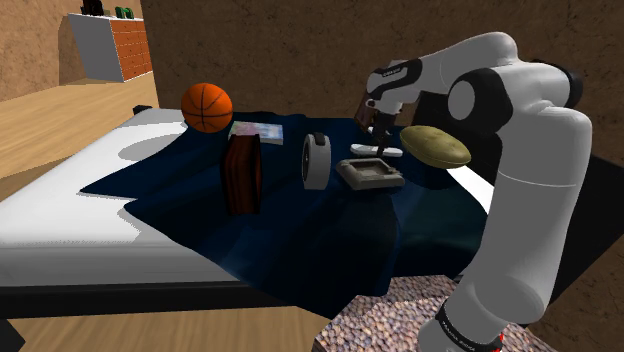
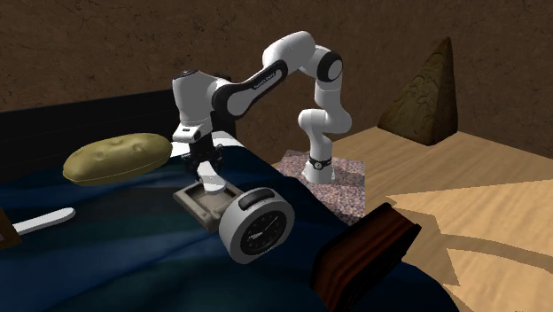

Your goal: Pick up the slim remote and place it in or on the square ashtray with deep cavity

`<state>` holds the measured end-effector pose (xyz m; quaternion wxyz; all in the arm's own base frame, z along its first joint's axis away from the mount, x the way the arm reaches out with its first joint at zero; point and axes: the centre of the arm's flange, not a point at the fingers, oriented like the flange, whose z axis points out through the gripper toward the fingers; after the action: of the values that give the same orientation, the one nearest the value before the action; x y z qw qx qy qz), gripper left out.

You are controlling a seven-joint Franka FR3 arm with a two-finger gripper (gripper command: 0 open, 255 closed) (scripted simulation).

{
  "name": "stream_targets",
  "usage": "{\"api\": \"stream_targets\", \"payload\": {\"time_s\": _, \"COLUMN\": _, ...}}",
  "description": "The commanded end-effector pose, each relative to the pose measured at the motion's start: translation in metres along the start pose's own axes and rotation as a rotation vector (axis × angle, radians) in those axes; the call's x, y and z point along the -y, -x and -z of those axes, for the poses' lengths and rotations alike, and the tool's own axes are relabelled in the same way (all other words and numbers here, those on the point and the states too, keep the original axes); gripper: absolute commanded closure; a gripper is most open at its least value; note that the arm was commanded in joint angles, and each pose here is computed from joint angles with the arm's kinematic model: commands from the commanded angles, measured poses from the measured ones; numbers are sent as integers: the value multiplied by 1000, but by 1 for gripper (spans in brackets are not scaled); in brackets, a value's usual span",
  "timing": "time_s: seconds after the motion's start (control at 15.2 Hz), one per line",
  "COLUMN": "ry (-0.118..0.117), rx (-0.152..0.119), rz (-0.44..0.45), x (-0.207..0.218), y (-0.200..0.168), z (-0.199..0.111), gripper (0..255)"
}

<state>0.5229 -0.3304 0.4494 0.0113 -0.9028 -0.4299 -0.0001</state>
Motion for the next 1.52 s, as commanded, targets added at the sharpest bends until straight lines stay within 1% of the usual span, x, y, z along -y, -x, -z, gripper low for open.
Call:
{"api": "stream_targets", "payload": {"time_s": 0.0, "ry": 1, "rx": -1, "rz": 1, "x": -3, "y": 1, "z": -9, "gripper": 255}}
{"api": "stream_targets", "payload": {"time_s": 0.73, "ry": 1, "rx": -1, "rz": 1, "x": -4, "y": 1, "z": -67, "gripper": 255}}
{"api": "stream_targets", "payload": {"time_s": 1.25, "ry": 1, "rx": -1, "rz": 1, "x": -4, "y": 1, "z": -69, "gripper": 255}}
{"api": "stream_targets", "payload": {"time_s": 1.32, "ry": 1, "rx": -1, "rz": 1, "x": -4, "y": 1, "z": -69, "gripper": 0}}
{"api": "stream_targets", "payload": {"time_s": 1.45, "ry": 1, "rx": -1, "rz": 1, "x": -4, "y": 1, "z": -69, "gripper": 0}}
